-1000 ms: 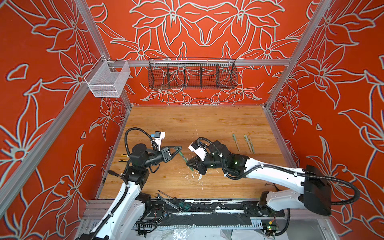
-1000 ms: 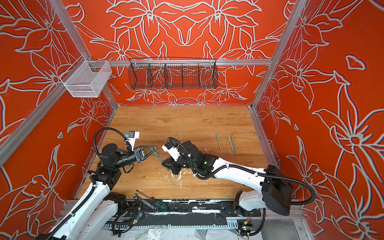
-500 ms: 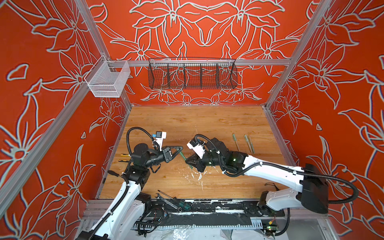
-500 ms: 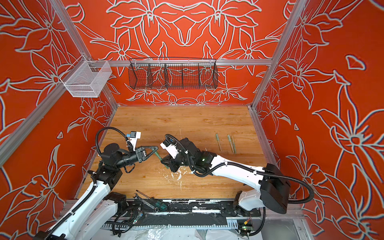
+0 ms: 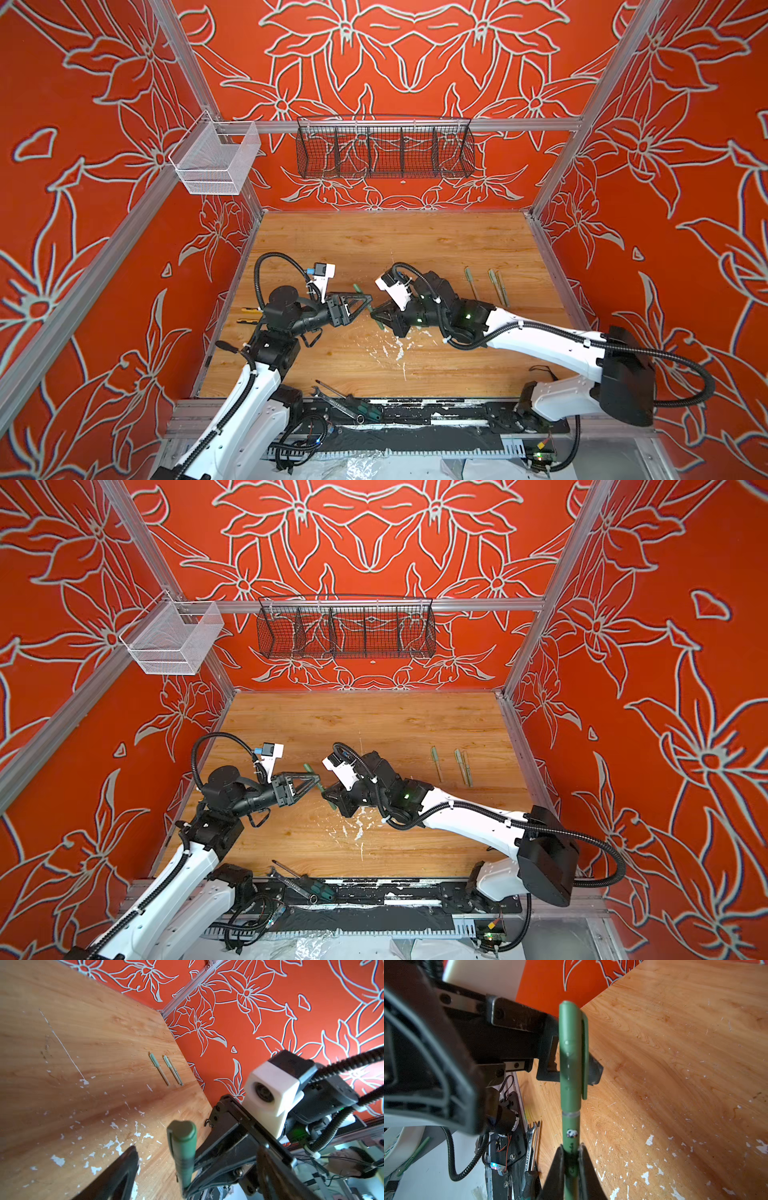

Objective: Insert the pens into the pen caps
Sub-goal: 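Push the green pen with the right gripper up into the dark green cap, then press the pen and cap together between both grippers to seat the cap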

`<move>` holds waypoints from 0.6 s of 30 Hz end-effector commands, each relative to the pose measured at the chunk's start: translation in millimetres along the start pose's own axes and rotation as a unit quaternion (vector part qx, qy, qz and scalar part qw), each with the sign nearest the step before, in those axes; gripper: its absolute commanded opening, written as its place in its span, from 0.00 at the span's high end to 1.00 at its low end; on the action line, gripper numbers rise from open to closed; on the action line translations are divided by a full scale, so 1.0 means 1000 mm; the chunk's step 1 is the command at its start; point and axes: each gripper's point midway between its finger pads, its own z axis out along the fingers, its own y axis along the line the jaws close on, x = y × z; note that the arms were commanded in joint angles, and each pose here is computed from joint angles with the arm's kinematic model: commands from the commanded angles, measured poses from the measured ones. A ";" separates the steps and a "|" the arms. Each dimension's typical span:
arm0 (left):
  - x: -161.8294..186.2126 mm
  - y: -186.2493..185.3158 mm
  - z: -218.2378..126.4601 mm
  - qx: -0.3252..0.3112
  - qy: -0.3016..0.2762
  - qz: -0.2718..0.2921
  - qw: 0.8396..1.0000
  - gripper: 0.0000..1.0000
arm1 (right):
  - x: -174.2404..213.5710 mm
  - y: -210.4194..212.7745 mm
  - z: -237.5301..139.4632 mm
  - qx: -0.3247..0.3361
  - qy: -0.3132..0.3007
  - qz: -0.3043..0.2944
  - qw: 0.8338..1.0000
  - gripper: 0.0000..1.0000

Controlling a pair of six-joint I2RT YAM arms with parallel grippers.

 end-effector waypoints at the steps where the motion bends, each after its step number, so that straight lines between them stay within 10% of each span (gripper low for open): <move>1: -0.011 -0.016 -0.002 0.015 -0.008 0.030 0.999 0.12 | -0.004 0.003 -0.002 -0.009 -0.023 -0.005 1.000 1.00; 9: -0.010 -0.025 0.002 0.049 0.012 0.036 0.998 0.22 | -0.014 0.011 -0.011 -0.040 -0.075 -0.020 0.996 1.00; 18: -0.009 -0.027 0.003 0.055 0.018 0.033 0.998 0.57 | -0.028 0.019 -0.022 -0.054 -0.123 -0.040 0.990 1.00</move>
